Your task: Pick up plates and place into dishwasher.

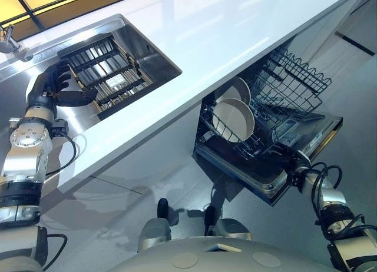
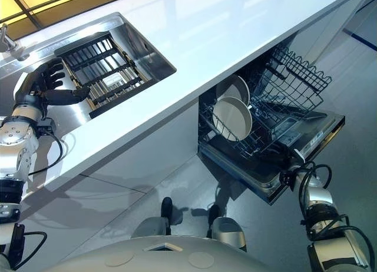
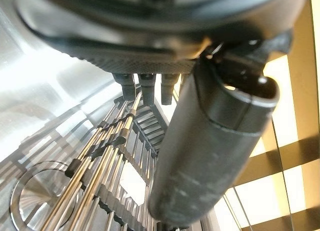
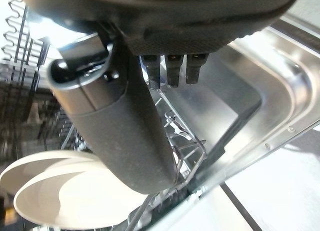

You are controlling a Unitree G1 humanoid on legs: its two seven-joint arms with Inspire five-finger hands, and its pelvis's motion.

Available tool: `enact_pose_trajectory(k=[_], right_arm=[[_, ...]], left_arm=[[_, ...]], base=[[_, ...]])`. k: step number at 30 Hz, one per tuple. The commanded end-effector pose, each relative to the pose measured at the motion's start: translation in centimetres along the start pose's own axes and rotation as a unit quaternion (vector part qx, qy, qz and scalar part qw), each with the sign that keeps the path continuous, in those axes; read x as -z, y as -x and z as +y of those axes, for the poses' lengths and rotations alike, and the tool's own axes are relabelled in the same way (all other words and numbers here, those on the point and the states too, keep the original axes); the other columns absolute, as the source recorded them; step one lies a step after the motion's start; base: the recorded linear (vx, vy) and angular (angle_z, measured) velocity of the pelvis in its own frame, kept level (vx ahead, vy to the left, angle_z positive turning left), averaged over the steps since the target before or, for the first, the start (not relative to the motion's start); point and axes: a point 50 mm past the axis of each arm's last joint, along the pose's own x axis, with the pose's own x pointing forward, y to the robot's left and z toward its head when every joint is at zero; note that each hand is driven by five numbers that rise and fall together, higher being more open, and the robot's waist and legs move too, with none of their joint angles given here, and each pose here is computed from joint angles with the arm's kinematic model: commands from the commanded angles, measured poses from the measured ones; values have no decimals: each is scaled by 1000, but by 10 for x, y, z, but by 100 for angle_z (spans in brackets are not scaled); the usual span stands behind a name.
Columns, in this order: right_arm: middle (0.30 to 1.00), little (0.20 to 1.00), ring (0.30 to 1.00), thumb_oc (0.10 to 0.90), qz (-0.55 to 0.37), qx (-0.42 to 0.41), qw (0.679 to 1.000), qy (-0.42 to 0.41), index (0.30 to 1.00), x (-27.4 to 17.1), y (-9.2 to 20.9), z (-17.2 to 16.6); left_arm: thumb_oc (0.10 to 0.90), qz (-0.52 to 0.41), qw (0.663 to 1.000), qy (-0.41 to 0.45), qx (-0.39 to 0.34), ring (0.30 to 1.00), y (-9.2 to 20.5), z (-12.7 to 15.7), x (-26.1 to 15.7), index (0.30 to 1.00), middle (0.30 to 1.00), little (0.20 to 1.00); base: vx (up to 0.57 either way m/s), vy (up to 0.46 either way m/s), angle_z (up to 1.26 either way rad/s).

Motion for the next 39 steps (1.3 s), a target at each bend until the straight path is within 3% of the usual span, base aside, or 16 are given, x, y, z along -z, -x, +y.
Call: enact_pose_trajectory(k=[1,5,8,11,16,21,28,32,39], right_arm=[[900,900,900,800,-304,-315,899,-13,900,-155,25,139],[900,900,900,800,-390,-315,865,-37,900,-195,48,163],[900,900,900,800,-511,-287,807,-67,900,-235,83,180],[900,900,900,800,-576,-284,767,-22,900,-251,113,201],[900,900,900,800,-497,-337,798,61,900,-240,101,213],[900,900,900,800,-455,-349,816,72,900,-250,89,217],[900,900,900,800,-416,-247,872,73,900,-254,63,213],[900,900,900,800,-396,-139,904,85,900,-238,46,171],[900,900,900,800,-400,-7,907,131,900,-198,44,81]], left_arm=[[800,-151,988,-29,-17,900,-14,11,-75,900,900,900],[800,-147,989,-24,-16,900,-15,3,-73,900,900,900],[800,-142,990,-16,-18,900,-16,-5,-66,900,900,900],[800,-132,991,-10,-19,900,-16,-14,-55,900,900,900],[800,-126,992,-8,-18,900,-18,-10,-53,900,900,900],[800,-133,991,-1,-8,900,-20,-16,-58,900,900,900],[800,-135,991,6,17,900,-24,-32,-61,900,900,900],[800,-136,991,10,12,900,-19,-26,-61,900,900,900],[800,-130,991,18,-23,900,-5,-13,-49,900,900,900]], base=[[37,42,0],[34,48,-1],[43,50,1],[38,57,6],[29,38,10],[20,12,2],[2,37,7],[-54,63,7],[-74,66,-1]])
